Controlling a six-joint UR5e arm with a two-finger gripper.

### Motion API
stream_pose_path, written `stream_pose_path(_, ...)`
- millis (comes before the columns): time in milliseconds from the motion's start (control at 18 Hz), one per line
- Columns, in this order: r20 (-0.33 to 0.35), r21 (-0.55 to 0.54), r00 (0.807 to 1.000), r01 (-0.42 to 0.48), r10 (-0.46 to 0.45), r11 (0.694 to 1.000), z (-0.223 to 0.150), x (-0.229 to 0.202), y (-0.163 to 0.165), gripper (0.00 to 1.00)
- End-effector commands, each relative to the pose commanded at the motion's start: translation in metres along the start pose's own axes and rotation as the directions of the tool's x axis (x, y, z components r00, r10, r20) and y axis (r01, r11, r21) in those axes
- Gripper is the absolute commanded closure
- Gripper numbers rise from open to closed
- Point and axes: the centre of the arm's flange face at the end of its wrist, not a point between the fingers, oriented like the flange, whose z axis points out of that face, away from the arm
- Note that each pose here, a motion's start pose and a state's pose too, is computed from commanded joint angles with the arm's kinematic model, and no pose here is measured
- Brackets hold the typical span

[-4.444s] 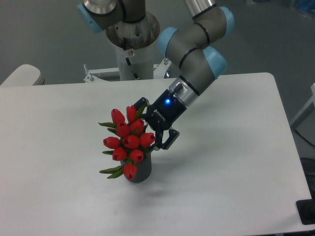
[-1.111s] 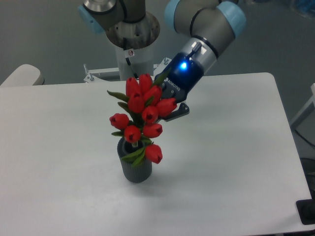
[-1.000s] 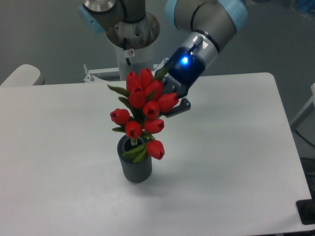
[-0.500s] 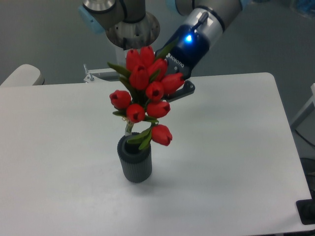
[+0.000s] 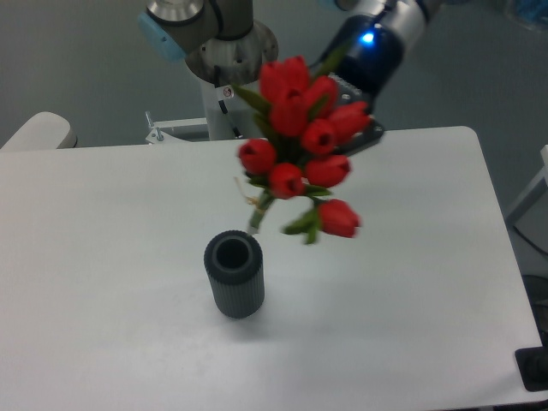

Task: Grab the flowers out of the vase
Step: 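Carry the held tulips away from the vase, lowering them beside the table edge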

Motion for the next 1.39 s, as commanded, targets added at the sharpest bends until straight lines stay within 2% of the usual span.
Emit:
stream_pose_path(333,0.043,-0.005,0.998,0.037,-0.036,0.999,-0.01,-0.079,0.033,0.71)
stream_pose_path(556,0.056,-0.012,0.998,0.023,-0.022,1.0,-0.011,-0.123,0.064,0.71)
stream_pose_path(722,0.056,-0.018,0.998,0.004,-0.003,1.0,-0.01,-0.138,0.084,0.71)
stream_pose_path(1389,0.06,-0.022,0.998,-0.018,0.019,1.0,-0.013,-0.15,0.101,0.71)
